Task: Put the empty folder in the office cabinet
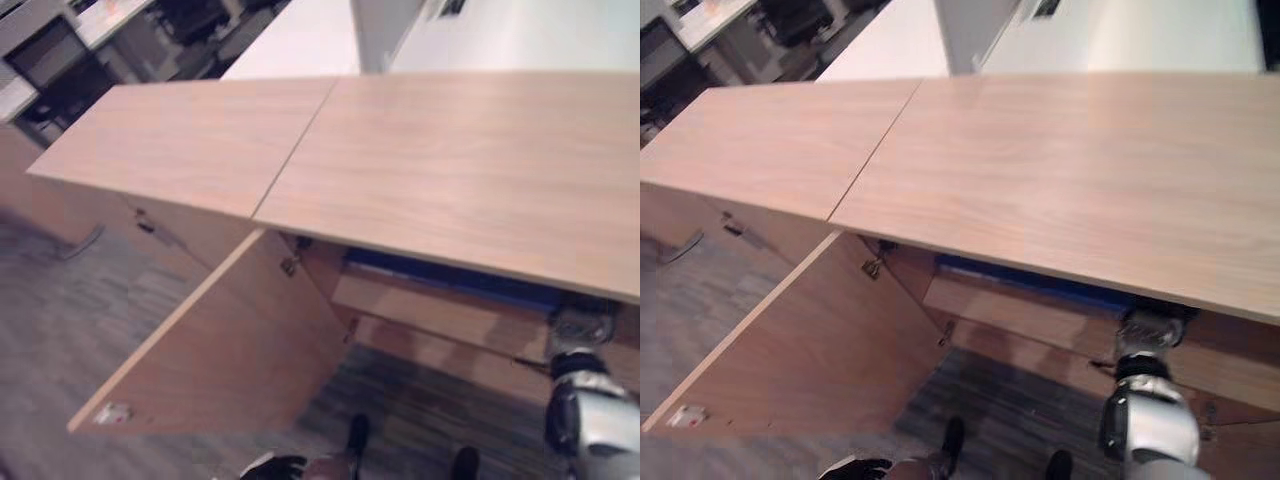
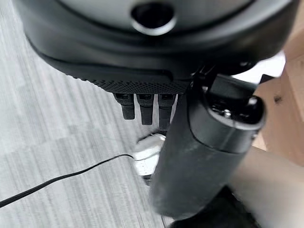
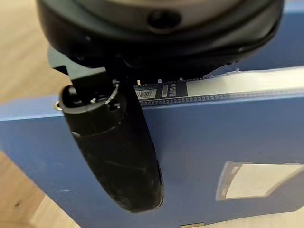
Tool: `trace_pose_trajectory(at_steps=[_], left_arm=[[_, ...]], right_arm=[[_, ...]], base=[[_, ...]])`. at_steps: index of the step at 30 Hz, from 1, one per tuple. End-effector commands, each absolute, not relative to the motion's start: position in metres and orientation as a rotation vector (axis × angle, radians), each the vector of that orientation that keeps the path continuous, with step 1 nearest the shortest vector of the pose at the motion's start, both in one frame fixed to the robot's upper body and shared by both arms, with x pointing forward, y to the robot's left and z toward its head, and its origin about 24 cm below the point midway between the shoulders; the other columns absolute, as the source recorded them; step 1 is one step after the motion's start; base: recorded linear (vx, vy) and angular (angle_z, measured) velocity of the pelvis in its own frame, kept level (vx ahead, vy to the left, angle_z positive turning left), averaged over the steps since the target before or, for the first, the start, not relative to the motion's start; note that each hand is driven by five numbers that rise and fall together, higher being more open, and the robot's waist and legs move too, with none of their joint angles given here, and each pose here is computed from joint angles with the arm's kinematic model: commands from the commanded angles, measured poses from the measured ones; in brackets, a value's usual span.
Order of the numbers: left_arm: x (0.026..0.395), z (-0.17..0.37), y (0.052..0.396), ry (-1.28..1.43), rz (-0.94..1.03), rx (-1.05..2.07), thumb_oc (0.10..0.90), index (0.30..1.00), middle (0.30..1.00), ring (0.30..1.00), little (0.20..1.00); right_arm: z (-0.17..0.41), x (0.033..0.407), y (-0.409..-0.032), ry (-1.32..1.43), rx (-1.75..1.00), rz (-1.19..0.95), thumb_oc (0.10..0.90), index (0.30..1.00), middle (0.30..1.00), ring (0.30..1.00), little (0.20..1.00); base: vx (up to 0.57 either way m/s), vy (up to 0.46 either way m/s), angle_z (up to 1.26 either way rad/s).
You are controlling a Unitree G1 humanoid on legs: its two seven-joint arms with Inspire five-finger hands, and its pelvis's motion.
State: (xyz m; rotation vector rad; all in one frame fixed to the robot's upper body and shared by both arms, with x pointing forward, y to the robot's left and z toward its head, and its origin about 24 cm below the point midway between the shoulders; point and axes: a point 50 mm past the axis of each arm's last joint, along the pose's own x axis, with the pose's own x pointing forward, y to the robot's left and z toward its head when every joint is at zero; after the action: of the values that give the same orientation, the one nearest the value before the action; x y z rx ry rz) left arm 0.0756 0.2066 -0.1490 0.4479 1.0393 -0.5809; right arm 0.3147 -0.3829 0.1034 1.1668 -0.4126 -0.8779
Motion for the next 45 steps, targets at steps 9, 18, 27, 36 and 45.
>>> trace_pose_trajectory(at_steps=[9, 18, 27, 36, 45], left_arm=[[0.056, -0.14, 0.247, 1.093, -0.665, 0.595, 0.8, 0.9, 0.9, 0.9, 0.9], [0.071, -0.132, 0.244, 1.004, -0.651, 0.583, 0.8, 0.9, 0.9, 0.9, 0.9], [0.083, -0.129, 0.238, 0.959, -0.639, 0.57, 0.8, 0.9, 0.9, 0.9, 0.9], [0.111, -0.134, 0.219, 0.931, -0.567, 0.55, 0.8, 0.9, 0.9, 0.9, 0.9], [0.092, -0.144, 0.217, 1.018, -0.579, 0.559, 0.8, 0.9, 0.9, 0.9, 0.9]], right_arm=[[0.27, 0.322, -0.412, -0.787, 1.025, -0.645, 0.4, 0.3, 0.3, 0.3, 0.3], [0.341, 0.288, -0.432, -0.969, 0.968, -0.661, 0.4, 0.3, 0.3, 0.3, 0.3], [0.318, 0.283, -0.447, -0.817, 0.924, -0.835, 0.8, 0.9, 0.9, 0.9, 0.9], [0.262, 0.293, -0.447, -0.368, 0.92, -1.098, 0.8, 0.9, 0.9, 0.9, 0.9], [0.182, 0.277, -0.455, -0.096, 0.798, -1.249, 0.8, 0.9, 0.9, 0.9, 0.9]], base=[[-0.03, 0.012, -0.1], [-0.01, 0.033, -0.02], [0.02, 0.007, 0.16], [0.03, -0.053, 0.01], [0.1, -0.058, 0.11]])
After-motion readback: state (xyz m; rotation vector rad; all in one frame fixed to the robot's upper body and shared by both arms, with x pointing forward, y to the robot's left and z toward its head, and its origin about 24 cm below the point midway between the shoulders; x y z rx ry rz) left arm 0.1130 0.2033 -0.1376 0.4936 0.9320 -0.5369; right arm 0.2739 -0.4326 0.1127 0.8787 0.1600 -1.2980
